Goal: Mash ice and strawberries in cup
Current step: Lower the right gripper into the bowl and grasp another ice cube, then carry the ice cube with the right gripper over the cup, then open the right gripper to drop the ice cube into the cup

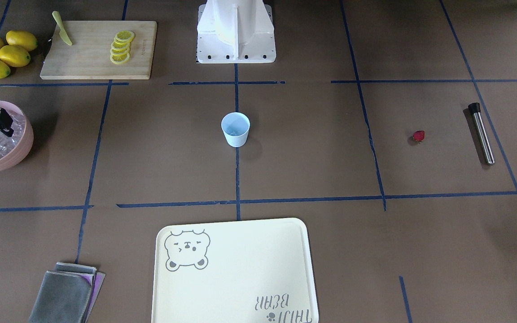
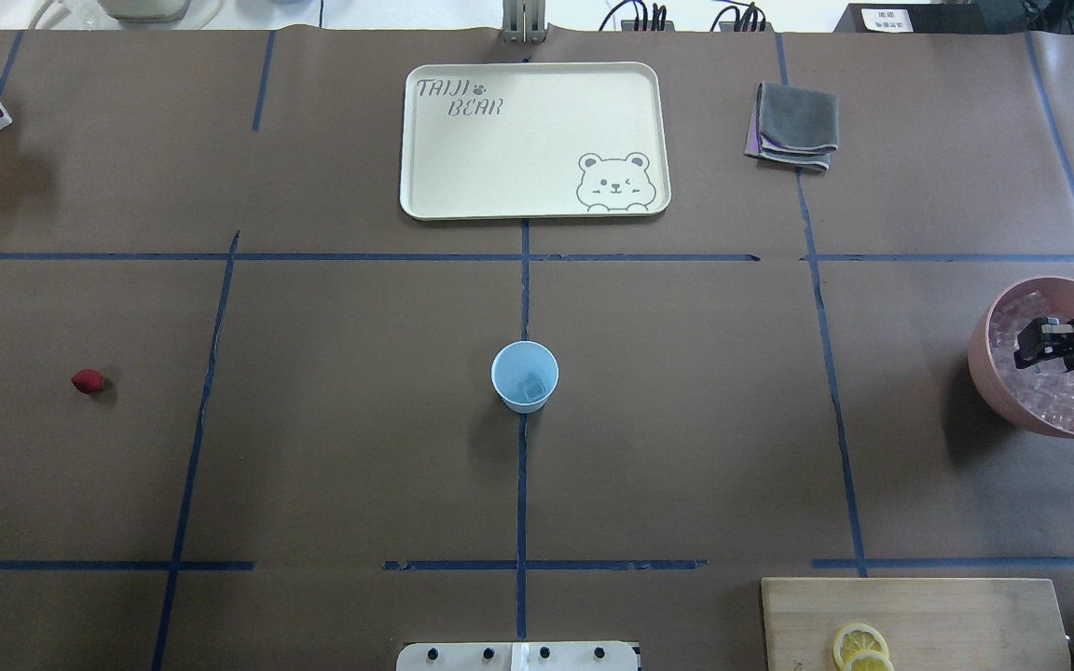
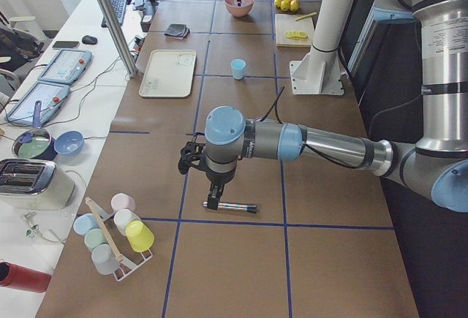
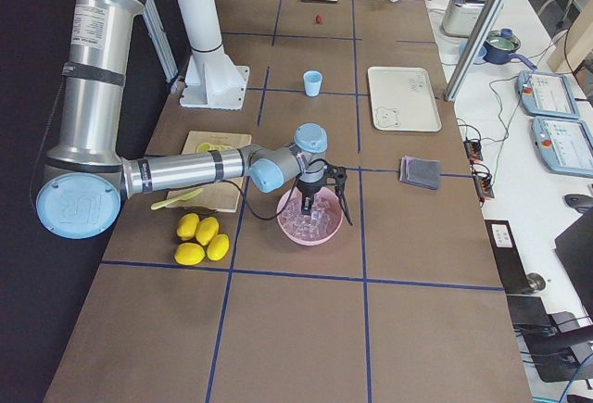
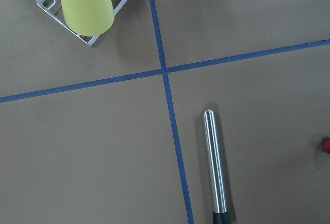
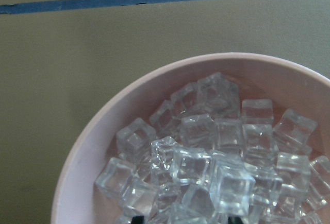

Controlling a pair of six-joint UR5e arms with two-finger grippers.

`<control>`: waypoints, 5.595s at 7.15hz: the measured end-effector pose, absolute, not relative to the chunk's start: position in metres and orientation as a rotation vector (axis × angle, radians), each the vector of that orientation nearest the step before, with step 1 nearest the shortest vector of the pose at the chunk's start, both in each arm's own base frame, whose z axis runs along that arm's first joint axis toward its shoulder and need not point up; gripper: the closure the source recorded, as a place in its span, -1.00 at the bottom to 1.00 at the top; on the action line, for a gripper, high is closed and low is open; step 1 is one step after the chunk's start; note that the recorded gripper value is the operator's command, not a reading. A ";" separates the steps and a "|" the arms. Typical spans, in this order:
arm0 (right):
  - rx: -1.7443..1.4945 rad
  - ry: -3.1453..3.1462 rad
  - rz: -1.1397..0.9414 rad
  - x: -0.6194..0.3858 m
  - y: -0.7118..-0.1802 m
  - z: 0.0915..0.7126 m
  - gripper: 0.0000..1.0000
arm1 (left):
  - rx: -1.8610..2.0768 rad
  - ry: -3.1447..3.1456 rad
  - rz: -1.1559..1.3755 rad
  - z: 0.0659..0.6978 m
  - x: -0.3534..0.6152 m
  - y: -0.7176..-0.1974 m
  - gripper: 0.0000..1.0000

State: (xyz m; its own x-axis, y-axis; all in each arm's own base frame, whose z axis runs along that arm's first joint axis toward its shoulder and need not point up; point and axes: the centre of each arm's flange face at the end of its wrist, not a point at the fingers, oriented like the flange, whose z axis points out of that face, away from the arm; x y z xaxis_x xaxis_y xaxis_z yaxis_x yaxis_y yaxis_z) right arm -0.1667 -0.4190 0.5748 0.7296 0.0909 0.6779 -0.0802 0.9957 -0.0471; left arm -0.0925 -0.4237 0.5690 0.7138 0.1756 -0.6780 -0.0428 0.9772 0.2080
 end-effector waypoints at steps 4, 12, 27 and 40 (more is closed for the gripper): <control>-0.019 -0.748 0.097 -0.165 -0.417 0.576 0.91 | 0.185 0.767 0.123 0.567 -0.092 -0.423 -1.00; 0.010 -0.761 0.119 -0.134 -0.391 0.469 1.00 | 0.184 0.767 0.122 0.566 -0.092 -0.423 -1.00; 0.038 -0.765 0.031 -0.572 -0.429 0.117 0.92 | 0.163 0.770 0.115 0.576 -0.092 -0.424 -1.00; 0.042 -0.787 0.085 -0.561 -0.421 0.115 -0.98 | 0.167 0.769 0.117 0.574 -0.092 -0.424 -1.00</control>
State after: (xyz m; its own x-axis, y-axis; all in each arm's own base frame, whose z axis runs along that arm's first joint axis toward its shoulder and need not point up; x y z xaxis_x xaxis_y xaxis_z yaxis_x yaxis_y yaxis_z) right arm -0.5607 -0.4211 0.1151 0.7030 0.0611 0.7086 -0.0924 0.9957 0.0058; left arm -0.0919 -0.4244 0.5744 0.7128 0.1656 -0.6816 -0.0440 0.9804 0.1922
